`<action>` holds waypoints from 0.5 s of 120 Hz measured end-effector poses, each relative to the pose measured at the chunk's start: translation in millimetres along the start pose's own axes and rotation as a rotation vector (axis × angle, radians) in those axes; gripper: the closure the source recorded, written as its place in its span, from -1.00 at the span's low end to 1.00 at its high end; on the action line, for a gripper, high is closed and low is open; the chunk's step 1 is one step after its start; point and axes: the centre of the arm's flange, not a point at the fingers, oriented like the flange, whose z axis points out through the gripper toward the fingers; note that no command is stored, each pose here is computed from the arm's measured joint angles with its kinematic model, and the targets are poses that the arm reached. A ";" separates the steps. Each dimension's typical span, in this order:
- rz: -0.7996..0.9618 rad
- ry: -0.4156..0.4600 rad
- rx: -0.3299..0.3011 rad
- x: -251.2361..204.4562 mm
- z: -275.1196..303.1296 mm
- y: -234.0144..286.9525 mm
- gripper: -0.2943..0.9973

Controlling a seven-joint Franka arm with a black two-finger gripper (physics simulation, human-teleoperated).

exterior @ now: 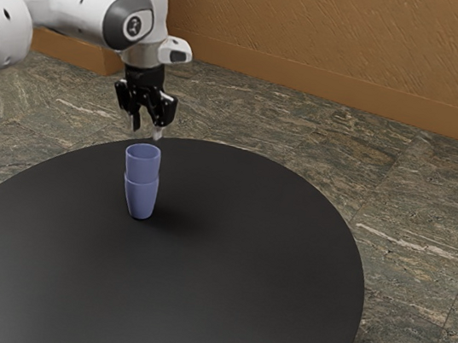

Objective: Place the right cup onto the left cup

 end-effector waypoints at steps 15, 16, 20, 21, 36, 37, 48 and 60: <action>0.018 0.014 -0.005 -14.1 -19.4 10.4 -0.07; 0.019 0.015 -0.005 -15.1 -21.1 11.4 -0.08; 0.026 0.020 -0.007 -19.5 -28.0 15.0 -0.10; 0.027 0.021 -0.008 -20.6 -29.6 15.8 -0.11; 0.055 0.032 -0.021 -34.1 -52.0 33.1 -0.27; 0.057 0.032 -0.023 -35.0 -53.4 34.3 -0.28; 0.068 0.037 -0.038 -45.8 -70.5 42.2 -0.38; 0.085 0.048 -0.048 -67.7 -102.6 51.4 -0.44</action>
